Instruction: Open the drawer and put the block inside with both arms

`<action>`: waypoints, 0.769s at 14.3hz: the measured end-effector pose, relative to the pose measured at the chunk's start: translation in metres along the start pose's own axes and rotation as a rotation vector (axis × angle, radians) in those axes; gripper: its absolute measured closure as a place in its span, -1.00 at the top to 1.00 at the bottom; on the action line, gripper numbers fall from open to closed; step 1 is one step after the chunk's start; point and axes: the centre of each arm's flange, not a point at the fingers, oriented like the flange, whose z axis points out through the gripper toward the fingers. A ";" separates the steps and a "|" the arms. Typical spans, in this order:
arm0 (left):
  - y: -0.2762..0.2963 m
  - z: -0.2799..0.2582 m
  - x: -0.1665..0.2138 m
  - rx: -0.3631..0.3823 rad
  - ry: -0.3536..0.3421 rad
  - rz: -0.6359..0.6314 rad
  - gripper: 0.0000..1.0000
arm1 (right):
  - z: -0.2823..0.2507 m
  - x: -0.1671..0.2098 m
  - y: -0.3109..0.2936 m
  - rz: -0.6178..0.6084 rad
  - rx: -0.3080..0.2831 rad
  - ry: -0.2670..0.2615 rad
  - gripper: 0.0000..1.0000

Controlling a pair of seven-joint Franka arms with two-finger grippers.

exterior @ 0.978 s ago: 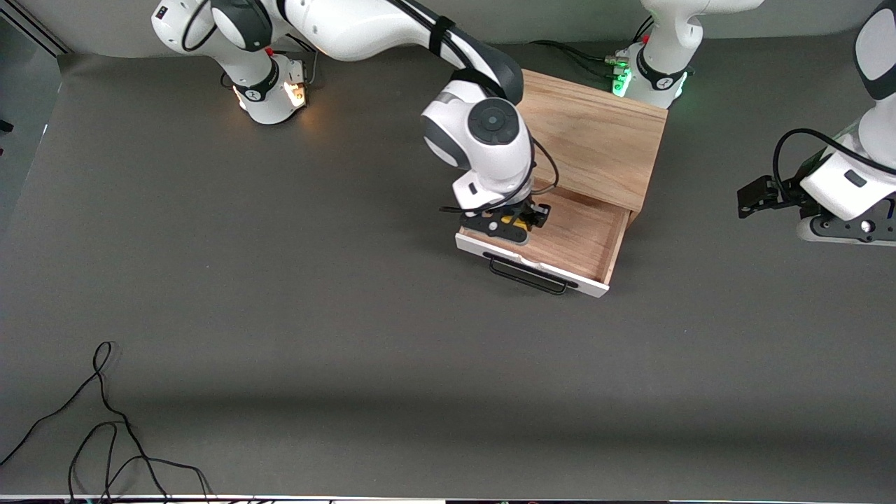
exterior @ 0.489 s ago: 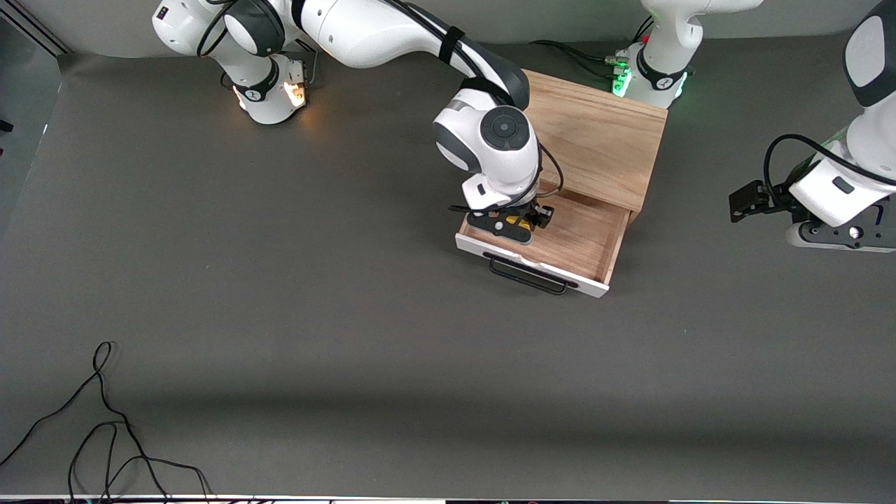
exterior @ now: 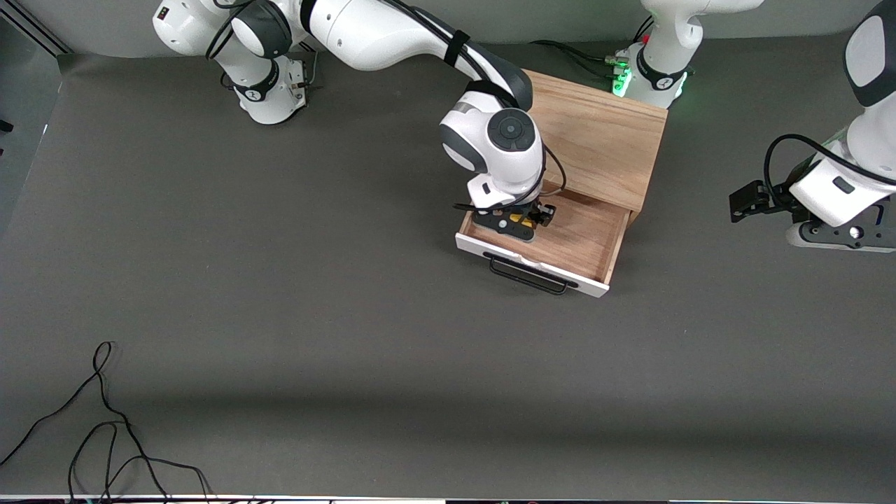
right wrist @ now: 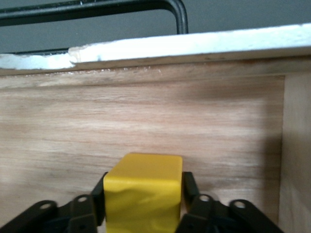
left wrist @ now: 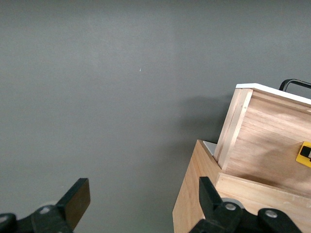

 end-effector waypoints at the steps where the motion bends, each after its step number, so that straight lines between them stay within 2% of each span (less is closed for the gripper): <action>1: -0.001 0.000 0.000 0.000 0.000 -0.001 1.00 | -0.001 0.000 0.000 0.017 0.003 0.001 0.60; 3: -0.002 0.000 0.000 0.000 0.001 -0.003 1.00 | -0.006 0.000 -0.002 0.028 0.011 0.002 0.95; 4: -0.002 0.000 0.000 0.000 0.001 -0.003 1.00 | -0.012 0.000 -0.003 0.029 0.021 0.005 1.00; 8: -0.002 -0.004 0.000 0.000 0.008 -0.004 1.00 | -0.077 0.015 -0.002 0.043 0.034 0.014 1.00; 9: -0.002 -0.006 0.001 0.000 0.012 -0.004 1.00 | -0.106 0.029 0.005 0.046 0.025 0.011 1.00; 11: -0.003 -0.009 0.001 0.000 0.018 -0.005 1.00 | -0.166 0.081 0.032 0.001 0.000 -0.003 1.00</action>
